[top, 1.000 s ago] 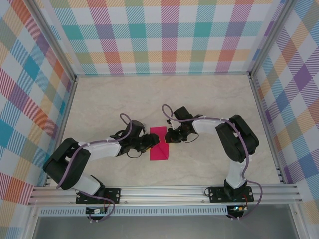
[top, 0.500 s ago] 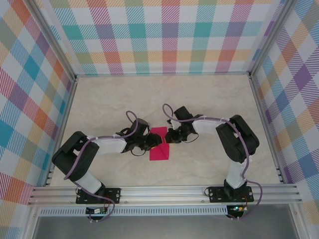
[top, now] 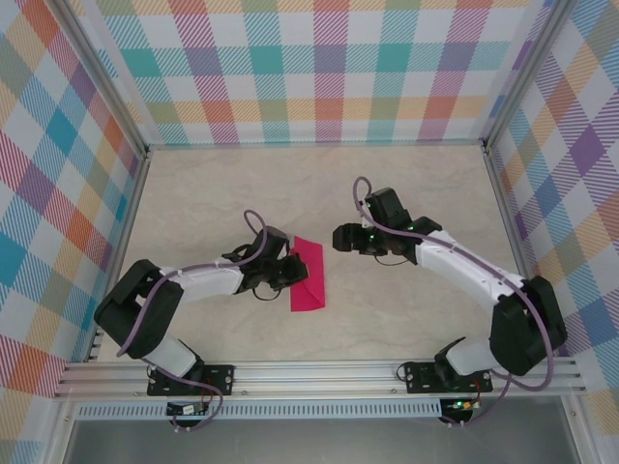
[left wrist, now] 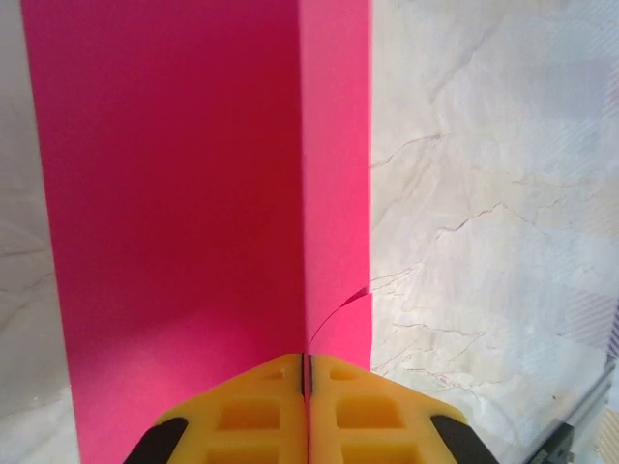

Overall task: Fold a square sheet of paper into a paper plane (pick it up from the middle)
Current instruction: Turn over the paper at the center of the table.

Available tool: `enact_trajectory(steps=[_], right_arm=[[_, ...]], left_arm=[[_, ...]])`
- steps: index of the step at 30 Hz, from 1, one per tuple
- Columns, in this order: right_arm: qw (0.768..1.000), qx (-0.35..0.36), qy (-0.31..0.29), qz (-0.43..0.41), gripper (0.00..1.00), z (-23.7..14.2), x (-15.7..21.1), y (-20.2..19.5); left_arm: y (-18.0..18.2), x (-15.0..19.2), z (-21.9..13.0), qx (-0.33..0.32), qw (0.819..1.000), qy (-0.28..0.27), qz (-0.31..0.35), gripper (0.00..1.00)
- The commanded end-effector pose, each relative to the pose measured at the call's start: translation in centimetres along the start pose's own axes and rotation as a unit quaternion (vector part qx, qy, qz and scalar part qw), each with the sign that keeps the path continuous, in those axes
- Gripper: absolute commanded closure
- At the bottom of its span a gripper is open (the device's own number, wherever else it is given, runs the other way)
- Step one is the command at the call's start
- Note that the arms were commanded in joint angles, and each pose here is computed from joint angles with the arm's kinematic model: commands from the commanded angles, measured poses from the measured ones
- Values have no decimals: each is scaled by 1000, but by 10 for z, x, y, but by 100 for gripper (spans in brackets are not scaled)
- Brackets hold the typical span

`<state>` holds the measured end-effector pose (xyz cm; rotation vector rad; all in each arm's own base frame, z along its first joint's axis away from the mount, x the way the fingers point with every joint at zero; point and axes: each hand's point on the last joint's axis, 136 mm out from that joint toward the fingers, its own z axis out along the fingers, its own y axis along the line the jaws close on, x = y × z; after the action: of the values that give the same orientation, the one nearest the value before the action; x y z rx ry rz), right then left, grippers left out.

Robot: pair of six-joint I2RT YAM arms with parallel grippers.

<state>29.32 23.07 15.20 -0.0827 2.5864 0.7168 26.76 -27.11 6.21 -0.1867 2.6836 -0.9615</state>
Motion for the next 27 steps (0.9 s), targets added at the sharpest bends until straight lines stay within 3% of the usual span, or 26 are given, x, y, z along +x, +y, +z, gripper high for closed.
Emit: enact_trajectory(steps=[1,5,8,13,15,20,24,27], right_arm=[[995,90,-28,22,21,-21,1,-34],[986,142,-72,51,14,-47,-3,-55],[980,162,-94,60,12,-63,-5,-63],[980,158,-98,68,6,-74,-4,-62],[980,162,-97,71,0,-76,-2,-64],[973,185,-109,79,0,-84,1,-75],[971,196,-114,82,0,-92,3,-80],[968,208,-114,85,0,-97,4,-85]], left_arm=[[-10,-17,-40,-69,995,-22,71,97],[0,-38,-93,-194,971,-49,134,98],[5,-53,-127,-276,942,-81,172,98],[18,-73,-149,-414,875,-119,220,98],[21,-79,-147,-466,842,-129,240,99],[30,-89,-115,-560,771,-118,281,100],[41,-87,-73,-591,742,-95,302,98],[45,-77,-39,-586,744,-76,312,96]])
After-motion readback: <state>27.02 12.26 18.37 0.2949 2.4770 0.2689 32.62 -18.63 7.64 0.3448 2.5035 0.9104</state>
